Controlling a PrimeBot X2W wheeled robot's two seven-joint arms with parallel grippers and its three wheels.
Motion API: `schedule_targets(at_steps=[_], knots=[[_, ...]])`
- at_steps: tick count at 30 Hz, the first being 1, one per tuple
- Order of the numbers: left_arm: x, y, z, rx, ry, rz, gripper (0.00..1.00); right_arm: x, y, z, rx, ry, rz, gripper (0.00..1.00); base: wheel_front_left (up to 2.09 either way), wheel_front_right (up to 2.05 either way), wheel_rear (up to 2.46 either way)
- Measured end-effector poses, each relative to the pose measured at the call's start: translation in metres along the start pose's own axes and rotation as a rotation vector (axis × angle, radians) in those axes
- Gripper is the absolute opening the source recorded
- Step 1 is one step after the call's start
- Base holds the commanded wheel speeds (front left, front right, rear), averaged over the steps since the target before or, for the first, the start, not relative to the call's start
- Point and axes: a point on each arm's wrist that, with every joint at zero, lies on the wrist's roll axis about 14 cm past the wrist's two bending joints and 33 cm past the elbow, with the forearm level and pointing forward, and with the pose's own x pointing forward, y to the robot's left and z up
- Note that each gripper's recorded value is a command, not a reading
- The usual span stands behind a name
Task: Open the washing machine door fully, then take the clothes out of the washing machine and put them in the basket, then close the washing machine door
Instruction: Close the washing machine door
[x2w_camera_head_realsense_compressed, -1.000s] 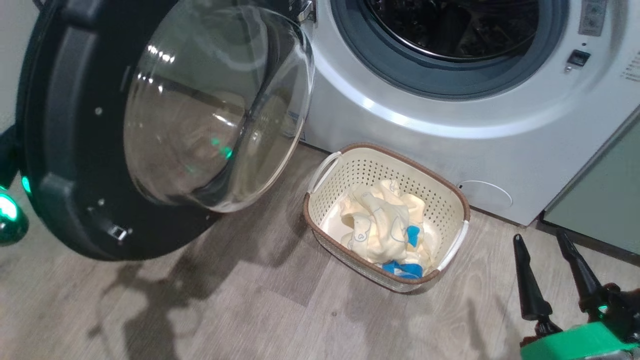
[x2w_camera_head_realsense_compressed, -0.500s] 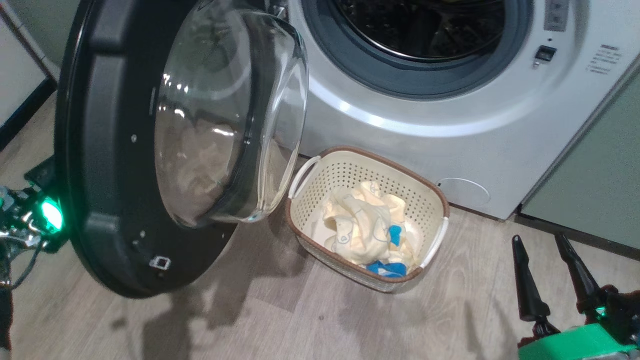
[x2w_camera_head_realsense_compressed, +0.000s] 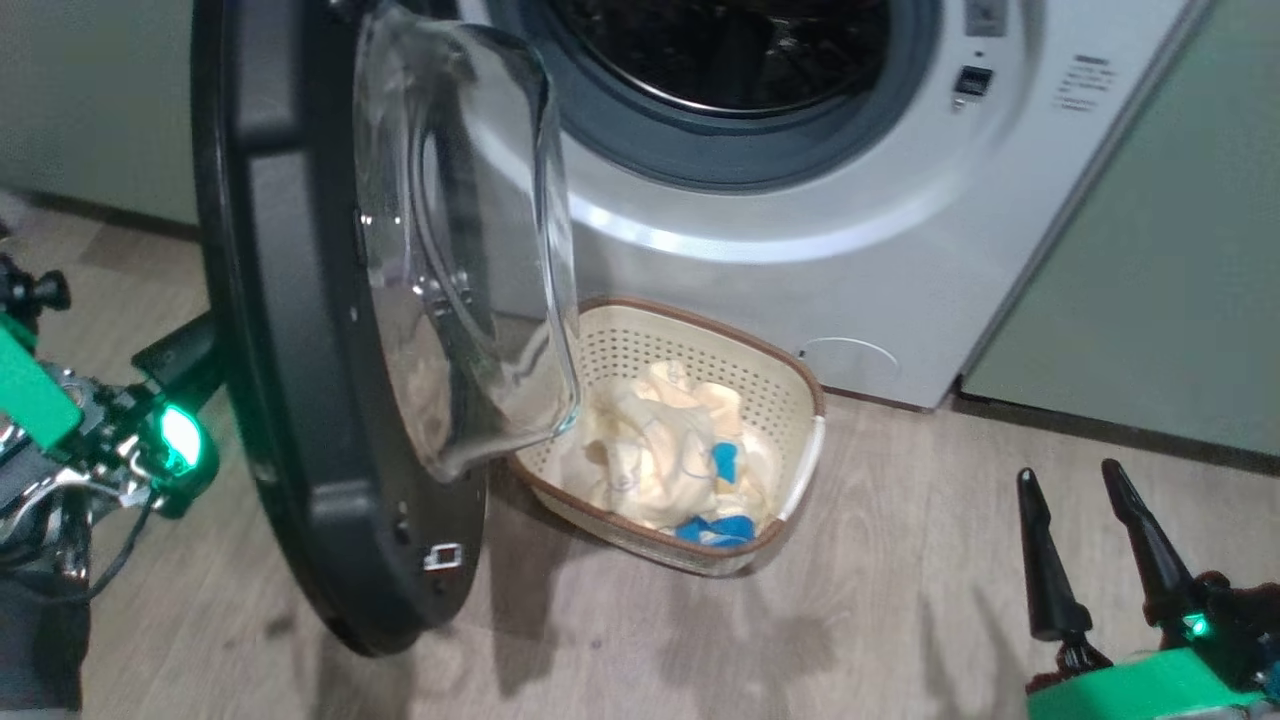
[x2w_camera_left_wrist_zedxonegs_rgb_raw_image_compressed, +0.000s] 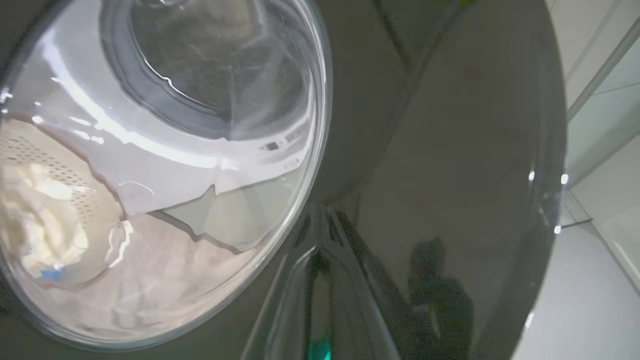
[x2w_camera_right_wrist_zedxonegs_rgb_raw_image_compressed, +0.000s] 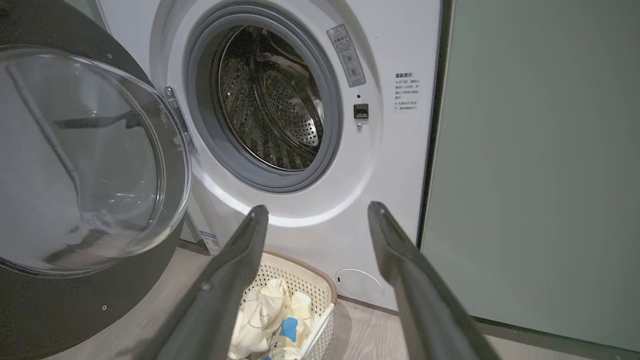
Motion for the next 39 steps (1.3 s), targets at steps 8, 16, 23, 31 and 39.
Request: schedule_targets(at_steps=[8, 16, 23, 31, 39], knots=[[0.041, -0.002, -0.027, -0.029, 0.106, -0.035, 0.00, -0.011, -0.023, 0.008, -0.007, -0.026, -0.088, 1.00, 0.00, 0.00, 0.00], [0.080, -0.002, -0.053, -0.042, 0.208, -0.057, 0.00, -0.028, -0.048, 0.012, -0.014, -0.032, -0.183, 1.00, 0.00, 0.00, 0.00], [0.120, -0.003, -0.066, -0.044, 0.254, -0.078, 0.00, -0.041, -0.068, 0.015, -0.020, -0.039, -0.261, 1.00, 0.00, 0.00, 0.00], [0.158, 0.000, -0.082, -0.064, 0.289, -0.089, 0.00, -0.055, -0.087, 0.022, -0.034, -0.053, -0.337, 1.00, 0.00, 0.00, 0.00], [0.182, 0.002, -0.089, -0.067, 0.302, -0.096, 0.00, -0.065, -0.097, 0.023, -0.032, -0.051, -0.383, 1.00, 0.00, 0.00, 0.00]])
